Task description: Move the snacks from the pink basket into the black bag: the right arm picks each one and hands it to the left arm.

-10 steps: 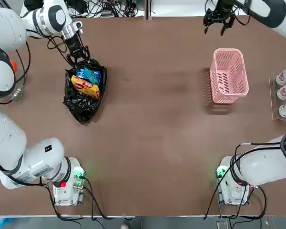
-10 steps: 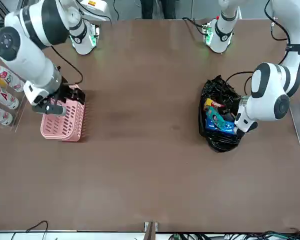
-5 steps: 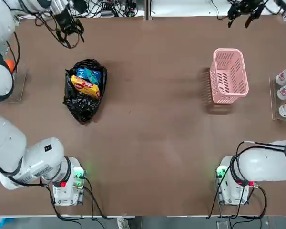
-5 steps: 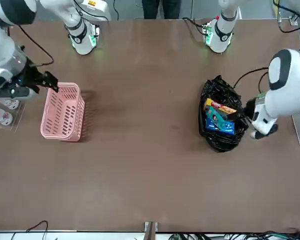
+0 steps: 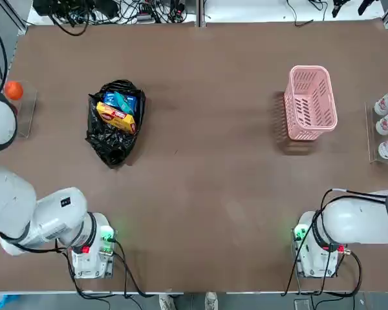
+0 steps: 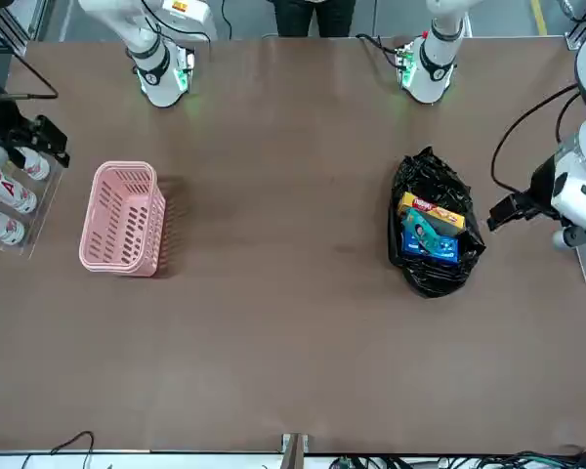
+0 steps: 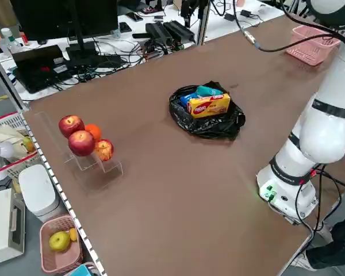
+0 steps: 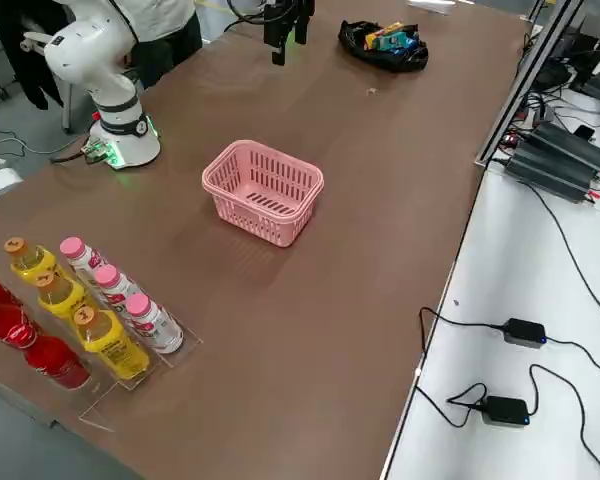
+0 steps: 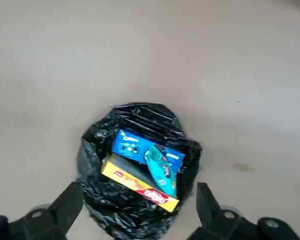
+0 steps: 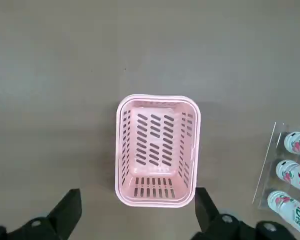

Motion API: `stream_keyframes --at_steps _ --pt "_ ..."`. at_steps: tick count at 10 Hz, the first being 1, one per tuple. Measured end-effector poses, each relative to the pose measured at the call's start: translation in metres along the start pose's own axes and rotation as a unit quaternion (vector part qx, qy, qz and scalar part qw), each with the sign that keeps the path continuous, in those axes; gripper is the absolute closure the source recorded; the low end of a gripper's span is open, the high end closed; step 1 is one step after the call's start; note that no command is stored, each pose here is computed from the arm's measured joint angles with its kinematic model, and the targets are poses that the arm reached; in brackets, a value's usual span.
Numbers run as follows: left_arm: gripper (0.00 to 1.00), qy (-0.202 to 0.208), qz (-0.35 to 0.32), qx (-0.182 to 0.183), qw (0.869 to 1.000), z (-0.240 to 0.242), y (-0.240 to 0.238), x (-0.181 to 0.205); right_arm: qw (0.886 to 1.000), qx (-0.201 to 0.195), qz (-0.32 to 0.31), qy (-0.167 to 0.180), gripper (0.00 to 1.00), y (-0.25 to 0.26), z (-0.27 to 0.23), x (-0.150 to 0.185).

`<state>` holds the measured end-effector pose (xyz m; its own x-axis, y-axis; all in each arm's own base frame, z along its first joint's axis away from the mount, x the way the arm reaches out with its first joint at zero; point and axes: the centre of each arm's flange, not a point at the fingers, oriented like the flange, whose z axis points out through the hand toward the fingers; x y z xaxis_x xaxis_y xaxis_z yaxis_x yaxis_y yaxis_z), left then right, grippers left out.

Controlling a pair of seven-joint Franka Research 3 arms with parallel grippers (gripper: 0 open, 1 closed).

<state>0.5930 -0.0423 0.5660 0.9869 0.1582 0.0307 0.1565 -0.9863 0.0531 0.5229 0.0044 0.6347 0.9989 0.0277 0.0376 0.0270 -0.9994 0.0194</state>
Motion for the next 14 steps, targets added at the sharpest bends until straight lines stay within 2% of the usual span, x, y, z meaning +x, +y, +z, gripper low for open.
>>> stream_keyframes --at_steps 3,6,9,13,14 --pt "0.0 0.014 0.042 0.008 0.999 -0.047 0.018 -0.015 1.0 -0.001 -0.006 0.011 0.0 -0.006 -0.004 0.002" --pt "0.0 0.003 0.077 0.01 0.997 -0.09 0.01 -0.045 1.0 -0.002 0.008 0.014 0.0 0.008 -0.008 0.002" --pt "0.0 -0.002 0.087 0.011 0.996 -0.096 0.016 -0.054 0.999 -0.005 0.039 0.013 0.0 0.042 -0.007 -0.001" --pt "0.0 -0.005 0.097 0.011 0.995 -0.092 0.026 -0.057 0.999 -0.006 0.032 0.014 0.0 0.035 -0.007 0.001" --pt "0.0 -0.005 0.097 0.01 0.995 -0.092 0.027 -0.057 0.999 -0.006 0.032 0.028 0.0 0.035 -0.009 0.004"
